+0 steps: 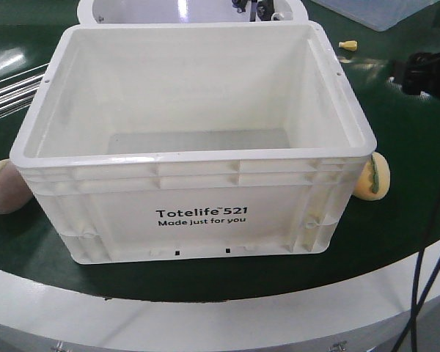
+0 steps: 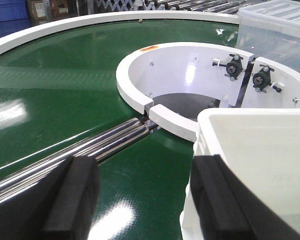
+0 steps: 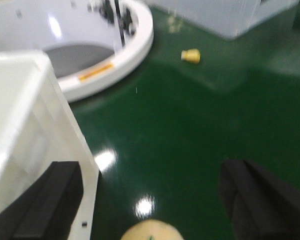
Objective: Place moving items into box and shelve
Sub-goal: 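Lower the right gripper onto the yellow plush toy and close, then lower the left gripper onto the pink plush toy and close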
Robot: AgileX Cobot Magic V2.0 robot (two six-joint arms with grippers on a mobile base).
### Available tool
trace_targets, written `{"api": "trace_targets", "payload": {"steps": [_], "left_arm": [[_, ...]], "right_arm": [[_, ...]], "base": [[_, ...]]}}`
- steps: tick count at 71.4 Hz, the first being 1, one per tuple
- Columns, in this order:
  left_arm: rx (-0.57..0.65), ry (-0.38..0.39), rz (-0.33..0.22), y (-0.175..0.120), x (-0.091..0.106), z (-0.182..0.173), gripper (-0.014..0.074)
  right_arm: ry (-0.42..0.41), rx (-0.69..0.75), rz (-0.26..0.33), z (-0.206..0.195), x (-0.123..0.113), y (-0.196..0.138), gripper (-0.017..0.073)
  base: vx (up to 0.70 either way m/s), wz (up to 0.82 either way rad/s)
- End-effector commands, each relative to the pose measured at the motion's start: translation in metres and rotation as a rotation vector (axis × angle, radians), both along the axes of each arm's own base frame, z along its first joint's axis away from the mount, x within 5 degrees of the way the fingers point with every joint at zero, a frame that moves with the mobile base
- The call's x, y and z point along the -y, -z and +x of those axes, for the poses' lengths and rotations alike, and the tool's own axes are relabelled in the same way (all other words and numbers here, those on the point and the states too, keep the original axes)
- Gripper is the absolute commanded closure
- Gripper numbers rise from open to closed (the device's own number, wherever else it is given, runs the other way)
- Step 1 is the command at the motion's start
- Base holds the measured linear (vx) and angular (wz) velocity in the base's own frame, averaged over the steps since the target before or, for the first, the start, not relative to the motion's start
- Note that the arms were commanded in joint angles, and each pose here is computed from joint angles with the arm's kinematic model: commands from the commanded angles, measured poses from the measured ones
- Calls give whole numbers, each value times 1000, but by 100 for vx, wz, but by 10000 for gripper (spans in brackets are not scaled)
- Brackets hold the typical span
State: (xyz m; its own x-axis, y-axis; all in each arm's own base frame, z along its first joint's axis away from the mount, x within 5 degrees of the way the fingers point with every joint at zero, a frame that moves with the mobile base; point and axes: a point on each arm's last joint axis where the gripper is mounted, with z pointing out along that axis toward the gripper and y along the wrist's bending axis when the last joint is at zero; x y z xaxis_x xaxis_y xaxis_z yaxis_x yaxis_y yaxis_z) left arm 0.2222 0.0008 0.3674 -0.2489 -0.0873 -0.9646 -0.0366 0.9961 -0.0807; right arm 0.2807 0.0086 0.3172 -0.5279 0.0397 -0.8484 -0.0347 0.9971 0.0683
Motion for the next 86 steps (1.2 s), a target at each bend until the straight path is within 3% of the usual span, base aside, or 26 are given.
{"api": "trace_targets", "payload": {"steps": [1,38,73,86], "left_arm": [[135,7,-7,-23,1,-2,73],[133,6,-7,-23,1,-2,73],[126,6,-7,-22,1,-2,73],[127,6,-7,-23,1,-2,73]], "right_arm": [[12,65,2,10,2,-9,-32],[-1,-271,41,43,-2,70,-32],[-4,-394,43,52,-2,105,-31],[-1,-429,42,56,-2,119,13]], "base": [[0,0],[0,0],[0,0],[0,0]]}}
